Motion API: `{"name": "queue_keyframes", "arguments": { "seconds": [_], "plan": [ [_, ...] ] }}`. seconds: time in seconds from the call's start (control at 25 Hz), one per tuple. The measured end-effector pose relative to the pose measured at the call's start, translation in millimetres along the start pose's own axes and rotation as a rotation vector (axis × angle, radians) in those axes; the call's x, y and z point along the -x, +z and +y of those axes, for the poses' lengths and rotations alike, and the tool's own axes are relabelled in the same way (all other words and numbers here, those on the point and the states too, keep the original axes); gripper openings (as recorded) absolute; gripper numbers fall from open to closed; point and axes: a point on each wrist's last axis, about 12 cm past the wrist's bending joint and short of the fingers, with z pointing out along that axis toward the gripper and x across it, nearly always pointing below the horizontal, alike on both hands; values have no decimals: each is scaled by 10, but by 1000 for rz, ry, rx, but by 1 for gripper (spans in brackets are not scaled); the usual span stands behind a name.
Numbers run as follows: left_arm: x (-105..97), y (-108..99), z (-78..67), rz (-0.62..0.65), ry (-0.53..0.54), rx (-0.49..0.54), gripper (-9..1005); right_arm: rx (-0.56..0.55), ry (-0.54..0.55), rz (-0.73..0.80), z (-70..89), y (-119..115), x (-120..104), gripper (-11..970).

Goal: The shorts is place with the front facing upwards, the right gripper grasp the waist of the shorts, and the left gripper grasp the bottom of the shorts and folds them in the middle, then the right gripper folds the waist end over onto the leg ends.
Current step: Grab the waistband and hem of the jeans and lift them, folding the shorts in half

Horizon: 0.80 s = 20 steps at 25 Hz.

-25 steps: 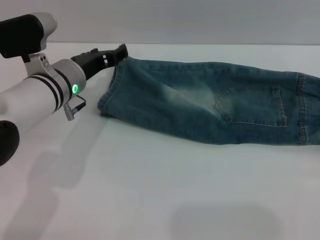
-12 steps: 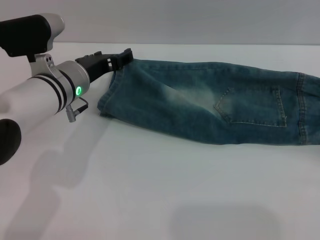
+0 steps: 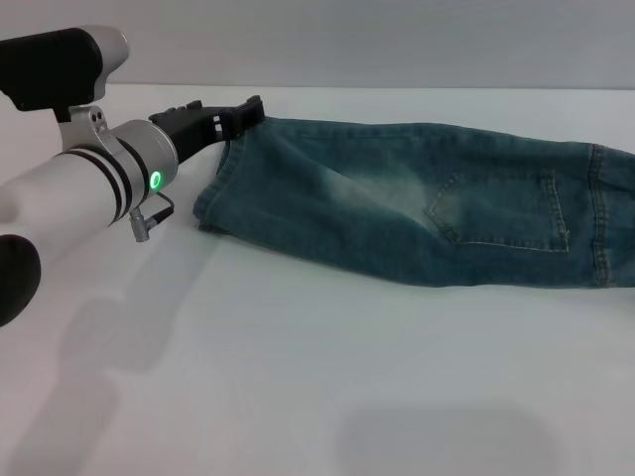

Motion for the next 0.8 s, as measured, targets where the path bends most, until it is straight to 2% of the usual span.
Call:
{"name": "queue_keyframes", "arguments": {
  "seconds": [0.8],
  "plan": [
    [-14,-8,-1,4,-1,-1,833,-21,0,24,36,167,-14,529]
  ]
}}
